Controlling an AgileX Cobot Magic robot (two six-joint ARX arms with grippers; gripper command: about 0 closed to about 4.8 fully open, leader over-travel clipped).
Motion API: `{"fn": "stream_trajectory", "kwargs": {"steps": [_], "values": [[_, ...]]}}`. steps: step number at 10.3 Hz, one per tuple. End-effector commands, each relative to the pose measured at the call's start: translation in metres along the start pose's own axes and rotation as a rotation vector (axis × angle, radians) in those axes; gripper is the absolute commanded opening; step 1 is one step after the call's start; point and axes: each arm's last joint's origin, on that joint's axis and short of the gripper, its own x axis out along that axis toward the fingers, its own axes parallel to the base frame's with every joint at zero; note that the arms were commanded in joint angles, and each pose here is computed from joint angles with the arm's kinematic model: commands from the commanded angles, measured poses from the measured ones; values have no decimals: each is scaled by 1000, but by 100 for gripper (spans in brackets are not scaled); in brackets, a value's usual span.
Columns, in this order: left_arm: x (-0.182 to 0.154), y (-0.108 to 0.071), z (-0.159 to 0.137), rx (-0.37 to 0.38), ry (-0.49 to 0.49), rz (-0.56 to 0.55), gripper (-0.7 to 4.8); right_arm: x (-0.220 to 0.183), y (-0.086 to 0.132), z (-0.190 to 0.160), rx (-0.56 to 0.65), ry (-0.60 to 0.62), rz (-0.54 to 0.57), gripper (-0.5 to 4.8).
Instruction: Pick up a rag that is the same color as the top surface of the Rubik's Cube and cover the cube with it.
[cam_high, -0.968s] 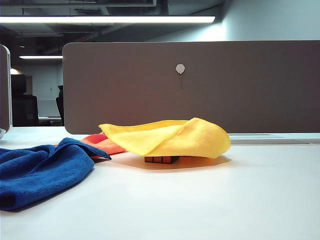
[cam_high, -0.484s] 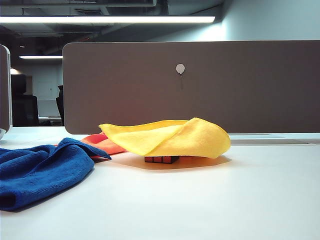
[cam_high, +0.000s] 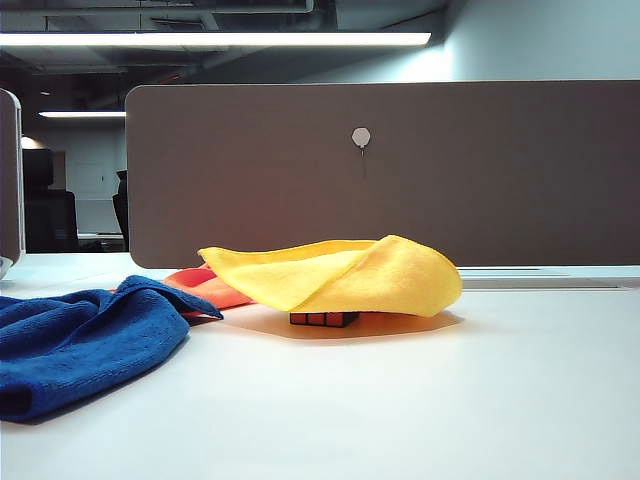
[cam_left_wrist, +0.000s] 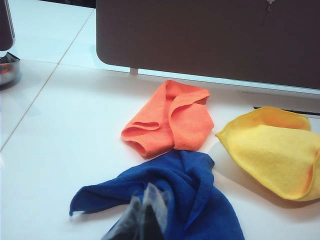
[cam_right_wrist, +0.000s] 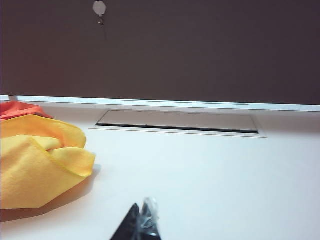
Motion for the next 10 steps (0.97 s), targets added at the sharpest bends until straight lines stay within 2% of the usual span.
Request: {"fn": "stream_trajectory", "kwargs": {"steps": [1,2,5,7,10], "values": [[11,3,-14,1,-28,79,-5,0,0,0,-6,-19,-14,-5],[14,5,-22,2,-24,108,-5,0,0,0,-6,-19,-14,-5],[23,5,-39,7,-11,77,-6,0,0,0,-6,-19,-13,-5],[27,2,-44,36,-33,-32,-5,0,0,0,-6,-19,-13,-5],[30,3,-53,53,-22,-34,-5,0,0,0,-6,-19,-5,-5]]}}
